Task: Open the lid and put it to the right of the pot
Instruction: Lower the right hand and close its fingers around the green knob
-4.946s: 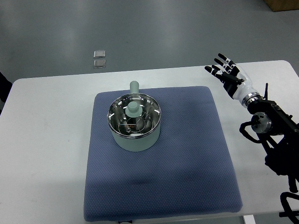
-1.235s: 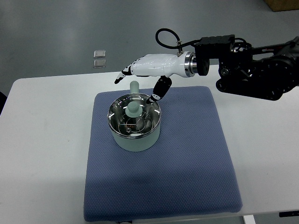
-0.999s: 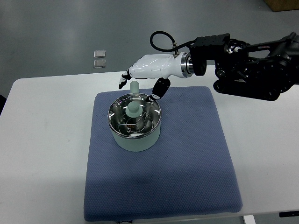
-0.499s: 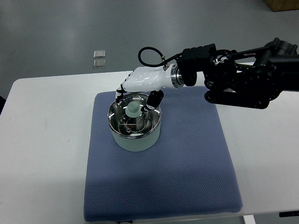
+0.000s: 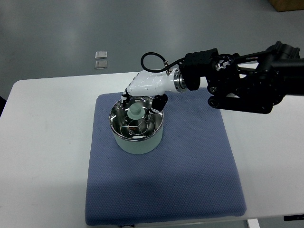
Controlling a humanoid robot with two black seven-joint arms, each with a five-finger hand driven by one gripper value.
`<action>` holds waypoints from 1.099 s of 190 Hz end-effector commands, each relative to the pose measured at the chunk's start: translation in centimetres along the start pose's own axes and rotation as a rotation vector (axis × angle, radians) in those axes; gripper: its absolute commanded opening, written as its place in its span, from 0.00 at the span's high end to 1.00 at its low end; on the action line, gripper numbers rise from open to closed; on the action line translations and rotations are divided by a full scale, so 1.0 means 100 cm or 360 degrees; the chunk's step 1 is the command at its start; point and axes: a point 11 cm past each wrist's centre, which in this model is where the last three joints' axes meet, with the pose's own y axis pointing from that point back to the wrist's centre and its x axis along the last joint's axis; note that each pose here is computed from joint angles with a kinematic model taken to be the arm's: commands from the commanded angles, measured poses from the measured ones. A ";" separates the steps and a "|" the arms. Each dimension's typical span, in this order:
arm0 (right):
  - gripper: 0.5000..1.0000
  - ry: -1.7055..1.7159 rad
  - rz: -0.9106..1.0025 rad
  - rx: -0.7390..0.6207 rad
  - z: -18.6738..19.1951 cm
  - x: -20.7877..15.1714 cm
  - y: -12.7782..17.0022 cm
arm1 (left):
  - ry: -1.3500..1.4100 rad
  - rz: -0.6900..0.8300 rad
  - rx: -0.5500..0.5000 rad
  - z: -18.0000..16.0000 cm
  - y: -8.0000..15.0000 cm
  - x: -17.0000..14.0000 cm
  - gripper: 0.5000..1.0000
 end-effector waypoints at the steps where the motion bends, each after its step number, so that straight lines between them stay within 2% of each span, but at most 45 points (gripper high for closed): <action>1: 0.54 0.0004 0.0002 -0.0001 -0.001 0.001 -0.002 | 0.0000 0.0000 0.0000 0.000 0.000 0.000 0.00; 103: 0.57 -0.0007 -0.0012 -0.0041 0.001 -0.003 -0.003 | 0.0000 0.0000 0.0000 0.000 0.000 0.000 0.00; 137: 0.62 -0.0004 -0.0015 -0.0039 -0.005 -0.003 -0.008 | 0.0000 0.0000 0.0000 0.000 0.000 0.000 0.00; 209: 0.63 -0.0003 -0.0015 -0.0063 -0.002 -0.003 -0.011 | 0.0000 0.0000 0.0000 0.000 0.000 0.000 0.00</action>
